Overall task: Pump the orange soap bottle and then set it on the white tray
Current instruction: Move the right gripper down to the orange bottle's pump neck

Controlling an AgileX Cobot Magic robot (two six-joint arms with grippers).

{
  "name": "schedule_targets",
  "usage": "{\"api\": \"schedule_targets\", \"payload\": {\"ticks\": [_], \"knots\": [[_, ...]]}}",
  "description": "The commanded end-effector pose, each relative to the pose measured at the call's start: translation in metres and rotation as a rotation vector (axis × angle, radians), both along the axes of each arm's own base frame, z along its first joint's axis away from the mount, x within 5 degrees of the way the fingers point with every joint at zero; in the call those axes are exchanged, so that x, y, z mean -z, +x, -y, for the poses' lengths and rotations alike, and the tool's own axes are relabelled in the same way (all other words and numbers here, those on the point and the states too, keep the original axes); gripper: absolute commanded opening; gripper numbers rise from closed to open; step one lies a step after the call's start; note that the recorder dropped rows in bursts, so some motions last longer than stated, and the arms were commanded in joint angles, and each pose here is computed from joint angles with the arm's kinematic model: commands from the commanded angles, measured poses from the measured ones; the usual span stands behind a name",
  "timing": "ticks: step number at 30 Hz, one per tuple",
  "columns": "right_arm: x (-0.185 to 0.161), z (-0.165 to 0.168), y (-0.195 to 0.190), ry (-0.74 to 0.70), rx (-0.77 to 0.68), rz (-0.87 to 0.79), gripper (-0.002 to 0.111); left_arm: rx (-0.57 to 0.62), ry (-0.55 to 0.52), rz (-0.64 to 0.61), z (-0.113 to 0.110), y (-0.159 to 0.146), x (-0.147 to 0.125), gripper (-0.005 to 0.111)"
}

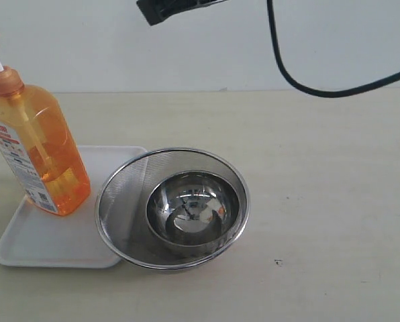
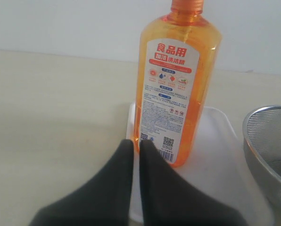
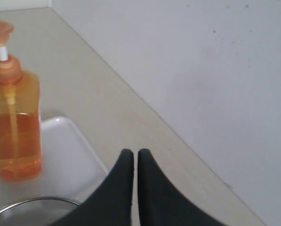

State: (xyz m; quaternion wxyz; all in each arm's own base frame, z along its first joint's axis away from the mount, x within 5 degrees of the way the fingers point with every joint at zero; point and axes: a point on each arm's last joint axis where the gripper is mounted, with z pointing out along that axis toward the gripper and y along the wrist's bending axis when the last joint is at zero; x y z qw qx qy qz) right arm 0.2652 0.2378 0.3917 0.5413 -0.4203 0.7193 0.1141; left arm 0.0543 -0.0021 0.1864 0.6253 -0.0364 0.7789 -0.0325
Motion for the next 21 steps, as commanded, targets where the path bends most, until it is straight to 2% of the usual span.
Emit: {"api": "schedule_targets", "payload": {"ticks": [1, 7, 14, 17, 21], "knots": [[0.001, -0.015, 0.001, 0.003, -0.122, -0.040, 0.000, -0.004, -0.020, -0.002, 0.000, 0.000, 0.001, 0.005], [0.006, -0.035, 0.005, -0.057, -0.259, -0.120, 0.000, -0.004, -0.020, -0.002, 0.000, 0.000, 0.001, 0.005], [0.016, -0.053, 0.017, -0.072, -0.307, -0.223, 0.002, -0.004, -0.020, -0.002, 0.000, 0.000, 0.001, 0.005], [0.021, -0.057, 0.021, -0.069, -0.315, -0.238, 0.015, -0.004, -0.020, -0.002, 0.000, 0.000, 0.001, 0.005], [0.030, -0.062, 0.026, -0.059, -0.310, -0.259, 0.042, -0.004, -0.020, -0.002, 0.000, 0.000, 0.001, 0.005]]}}
